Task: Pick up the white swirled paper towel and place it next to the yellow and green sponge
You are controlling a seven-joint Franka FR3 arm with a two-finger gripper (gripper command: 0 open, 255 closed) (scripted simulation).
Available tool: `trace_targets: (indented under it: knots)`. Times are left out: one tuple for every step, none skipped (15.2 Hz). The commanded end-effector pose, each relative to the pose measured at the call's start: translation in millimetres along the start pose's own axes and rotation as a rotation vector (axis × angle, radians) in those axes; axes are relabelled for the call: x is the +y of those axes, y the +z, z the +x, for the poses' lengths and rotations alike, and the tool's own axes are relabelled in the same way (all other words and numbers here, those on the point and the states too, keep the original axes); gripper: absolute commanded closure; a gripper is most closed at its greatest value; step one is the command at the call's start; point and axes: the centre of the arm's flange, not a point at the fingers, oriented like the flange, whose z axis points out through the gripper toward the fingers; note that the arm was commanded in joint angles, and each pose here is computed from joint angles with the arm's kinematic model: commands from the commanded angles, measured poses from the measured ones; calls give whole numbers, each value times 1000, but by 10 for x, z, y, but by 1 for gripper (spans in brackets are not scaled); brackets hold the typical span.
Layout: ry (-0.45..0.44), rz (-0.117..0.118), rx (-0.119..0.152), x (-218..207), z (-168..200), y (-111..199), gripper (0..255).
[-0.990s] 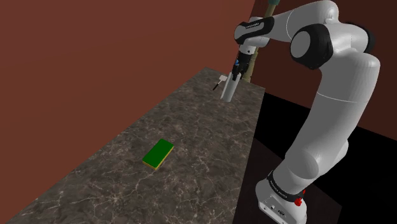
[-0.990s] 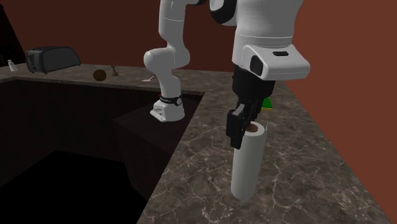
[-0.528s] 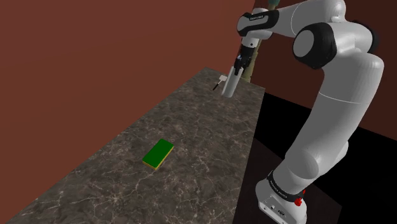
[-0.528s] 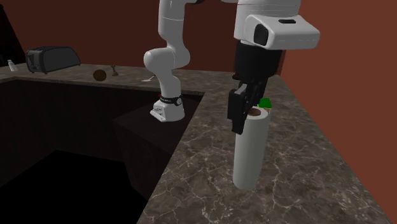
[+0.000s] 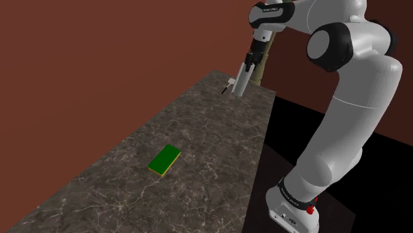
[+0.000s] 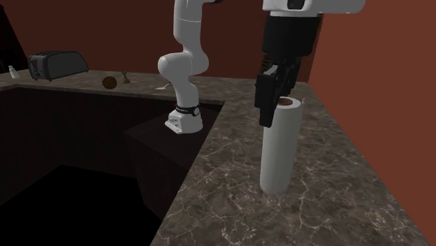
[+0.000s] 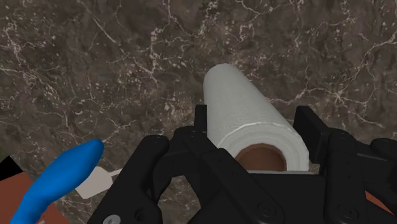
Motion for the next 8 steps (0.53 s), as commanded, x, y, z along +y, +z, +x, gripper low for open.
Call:
trace_targets:
  knots:
    - [0,0,0,-187,-36,-79,255]
    - [0,0,0,-313,-51,-116,255]
    - [0,0,0,-439,-66,-154,255]
    - [0,0,0,-564,-81,-192,255]
    - [0,0,0,-690,-96,-230,255]
    - [0,0,0,-816,-111,-267,255]
    - [0,0,0,-941,-126,-305,255]
    - [0,0,0,-1067,-141,-343,255]
